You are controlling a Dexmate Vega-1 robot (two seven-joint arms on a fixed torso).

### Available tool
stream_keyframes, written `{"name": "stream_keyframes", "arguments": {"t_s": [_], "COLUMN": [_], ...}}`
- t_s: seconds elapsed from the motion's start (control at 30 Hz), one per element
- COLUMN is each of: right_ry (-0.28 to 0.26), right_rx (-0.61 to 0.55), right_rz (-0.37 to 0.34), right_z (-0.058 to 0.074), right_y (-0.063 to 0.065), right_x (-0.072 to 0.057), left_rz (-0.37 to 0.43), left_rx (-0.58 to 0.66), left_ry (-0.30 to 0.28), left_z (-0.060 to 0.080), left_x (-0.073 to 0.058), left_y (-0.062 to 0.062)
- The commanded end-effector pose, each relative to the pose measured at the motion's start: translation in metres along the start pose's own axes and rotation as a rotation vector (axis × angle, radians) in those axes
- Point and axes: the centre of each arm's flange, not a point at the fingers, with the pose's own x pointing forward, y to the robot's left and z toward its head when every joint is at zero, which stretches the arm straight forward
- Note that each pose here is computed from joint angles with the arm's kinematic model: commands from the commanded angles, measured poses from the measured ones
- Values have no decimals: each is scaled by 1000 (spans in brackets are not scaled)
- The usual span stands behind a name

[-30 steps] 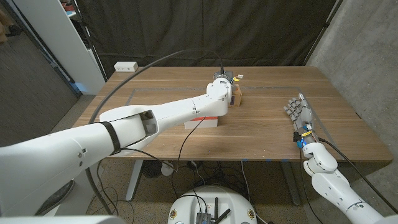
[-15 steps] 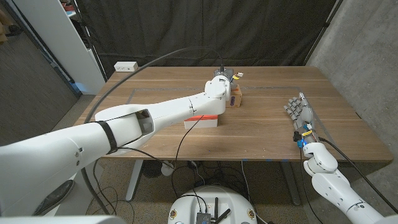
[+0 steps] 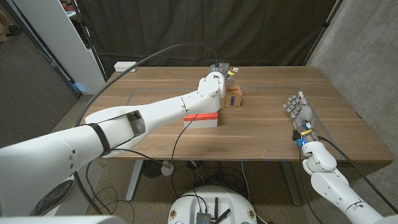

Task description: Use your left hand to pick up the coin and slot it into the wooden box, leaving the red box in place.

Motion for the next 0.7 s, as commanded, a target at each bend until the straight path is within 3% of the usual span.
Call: {"name": "stream_keyframes", "arguments": {"t_s": [0.03, 0.4, 0.7], "right_ry": [-13, -19, -58], "right_rx": [-8, -14, -16], "right_rz": [2, 14, 50], "right_z": [2, 0, -1], "right_y": [11, 30, 49], "right_x": [-1, -3, -3], "left_rz": [70, 47, 70], "left_rx": [-58, -190, -250], "left_ry": [-5, -63, -45], "left_z": [-33, -78, -115], "left_x": [-24, -42, -74], "left_y": [14, 16, 17]}}
